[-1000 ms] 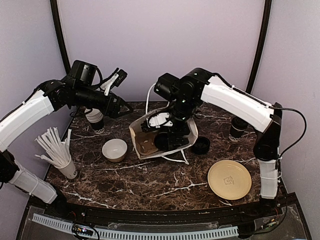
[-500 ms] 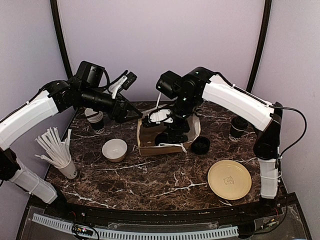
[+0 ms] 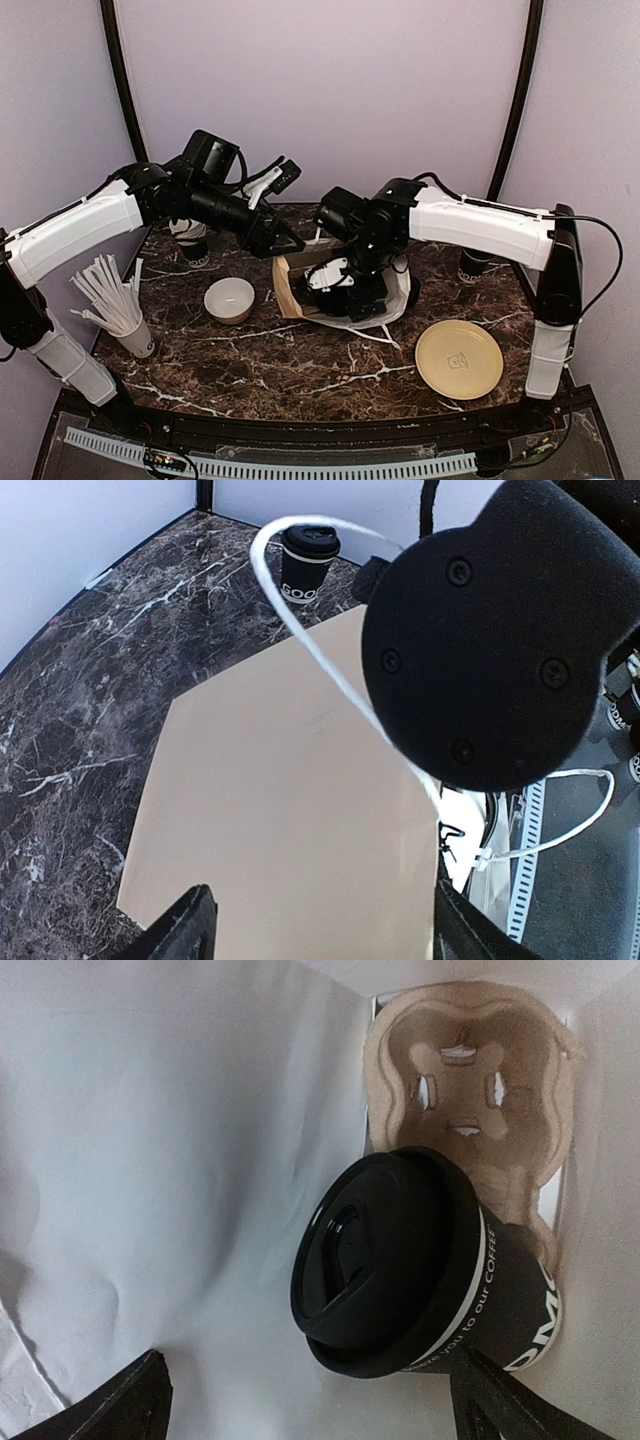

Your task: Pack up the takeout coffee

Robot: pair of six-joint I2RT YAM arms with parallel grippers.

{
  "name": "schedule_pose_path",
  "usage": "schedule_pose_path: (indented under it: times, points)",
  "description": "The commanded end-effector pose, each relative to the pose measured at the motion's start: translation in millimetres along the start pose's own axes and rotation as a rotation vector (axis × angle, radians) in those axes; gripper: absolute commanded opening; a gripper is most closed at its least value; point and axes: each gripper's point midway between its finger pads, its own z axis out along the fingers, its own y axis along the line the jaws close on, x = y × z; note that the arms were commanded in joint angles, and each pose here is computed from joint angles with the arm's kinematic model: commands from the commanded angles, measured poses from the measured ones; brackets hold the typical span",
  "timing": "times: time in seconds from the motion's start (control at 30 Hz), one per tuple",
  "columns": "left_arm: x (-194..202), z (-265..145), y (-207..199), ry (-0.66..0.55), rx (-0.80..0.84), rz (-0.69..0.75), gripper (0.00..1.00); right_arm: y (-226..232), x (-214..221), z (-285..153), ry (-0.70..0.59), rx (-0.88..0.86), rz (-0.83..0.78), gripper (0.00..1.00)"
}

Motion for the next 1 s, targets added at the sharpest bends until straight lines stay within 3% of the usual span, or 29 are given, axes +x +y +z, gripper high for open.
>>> schedule_pose_path:
  times: [0.0, 0.43, 0.8, 0.97]
  points:
    - [-14.0, -21.9, -21.8, -0.08, 0.06, 0.061, 0.74, -17.0, -10.6, -7.9, -0.032, 0.127, -0.019, 0.97]
    - [-2.7, 0.9, -3.2, -0.017, 0.018, 0.059, 0.71, -46.3, -12.4, 24.6, -0.02, 0.24, 0.008, 0.94]
    - [0.5, -0.5, 2.9, -0.02, -0.009, 0.048, 0.7, -57.9, -11.2, 23.1, -0.018, 0.28, 0.038, 0.52]
    - [-0.4, -1.4, 4.1, -0.025, -0.017, 0.044, 0.7, -55.6, -13.5, 15.6, -0.031, 0.266, 0.05, 0.41]
